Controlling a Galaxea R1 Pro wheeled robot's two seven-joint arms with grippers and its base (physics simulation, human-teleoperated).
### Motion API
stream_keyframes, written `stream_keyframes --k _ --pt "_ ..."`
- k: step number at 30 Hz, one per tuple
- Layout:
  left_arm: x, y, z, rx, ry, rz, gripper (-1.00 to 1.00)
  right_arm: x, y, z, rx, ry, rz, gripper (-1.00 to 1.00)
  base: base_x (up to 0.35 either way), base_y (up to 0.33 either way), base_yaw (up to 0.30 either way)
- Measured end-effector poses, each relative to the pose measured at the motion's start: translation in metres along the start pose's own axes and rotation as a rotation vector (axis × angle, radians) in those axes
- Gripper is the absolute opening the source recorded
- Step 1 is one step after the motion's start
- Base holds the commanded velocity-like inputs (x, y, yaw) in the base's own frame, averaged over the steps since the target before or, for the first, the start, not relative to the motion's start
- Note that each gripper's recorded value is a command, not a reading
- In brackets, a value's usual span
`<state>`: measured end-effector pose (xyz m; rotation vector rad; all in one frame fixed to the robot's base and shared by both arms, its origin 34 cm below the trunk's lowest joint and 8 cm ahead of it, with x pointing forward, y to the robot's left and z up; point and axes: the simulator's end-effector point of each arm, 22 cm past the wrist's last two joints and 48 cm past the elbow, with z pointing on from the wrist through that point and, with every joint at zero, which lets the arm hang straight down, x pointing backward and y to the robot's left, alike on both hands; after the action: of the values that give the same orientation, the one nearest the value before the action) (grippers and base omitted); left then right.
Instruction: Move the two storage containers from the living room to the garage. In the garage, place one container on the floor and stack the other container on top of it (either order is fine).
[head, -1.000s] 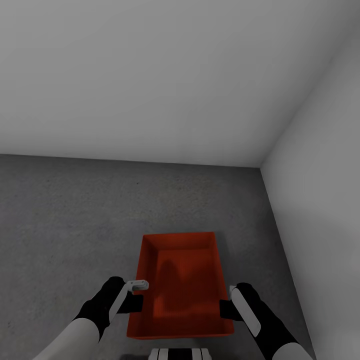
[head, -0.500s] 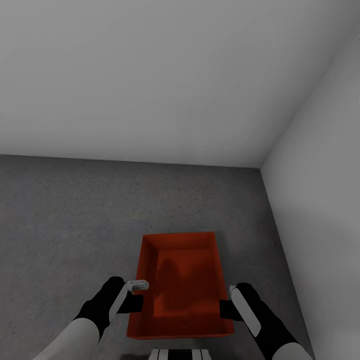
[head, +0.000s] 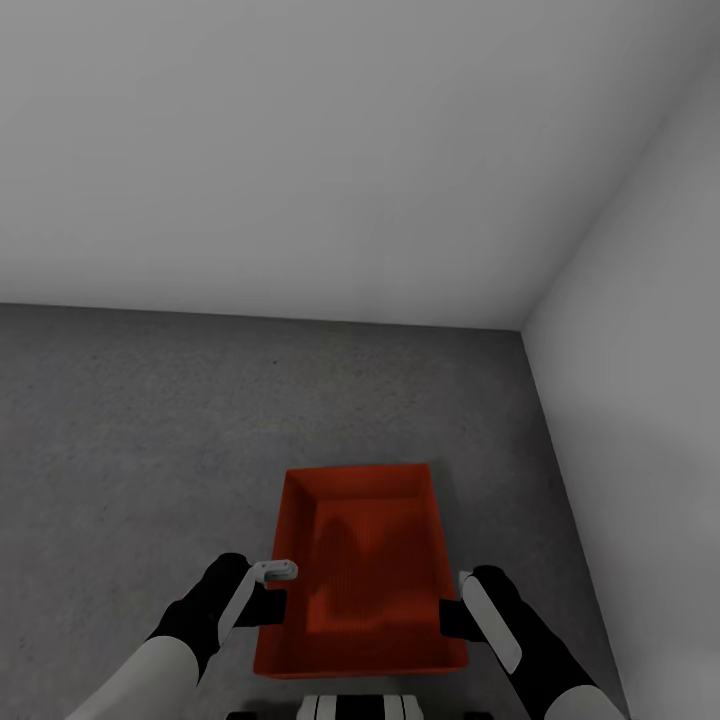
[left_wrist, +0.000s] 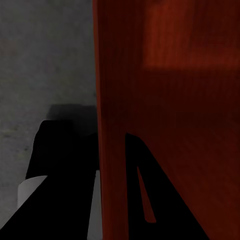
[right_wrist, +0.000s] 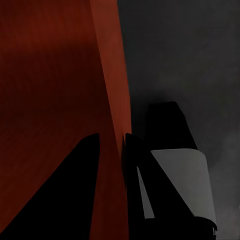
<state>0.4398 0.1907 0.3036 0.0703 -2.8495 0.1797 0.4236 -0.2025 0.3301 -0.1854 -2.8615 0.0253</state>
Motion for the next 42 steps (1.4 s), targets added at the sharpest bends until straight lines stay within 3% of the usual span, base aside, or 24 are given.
stream_keyframes --k 7,18,42 --pt "0.003 0.001 0.004 0.000 0.010 -0.001 -1.00 0.003 0.000 0.004 0.001 0.010 0.000 -1.00 0.000 0.000 0.000" --pt "0.009 -0.002 -0.014 -0.001 0.017 -0.002 -1.00 0.008 -0.001 -0.015 0.002 0.017 0.000 -1.00 0.000 0.000 0.000" --pt "0.020 0.001 -0.001 -0.001 0.051 -0.007 -1.00 0.018 -0.002 -0.002 0.007 0.052 0.000 -1.00 0.000 0.000 0.000"
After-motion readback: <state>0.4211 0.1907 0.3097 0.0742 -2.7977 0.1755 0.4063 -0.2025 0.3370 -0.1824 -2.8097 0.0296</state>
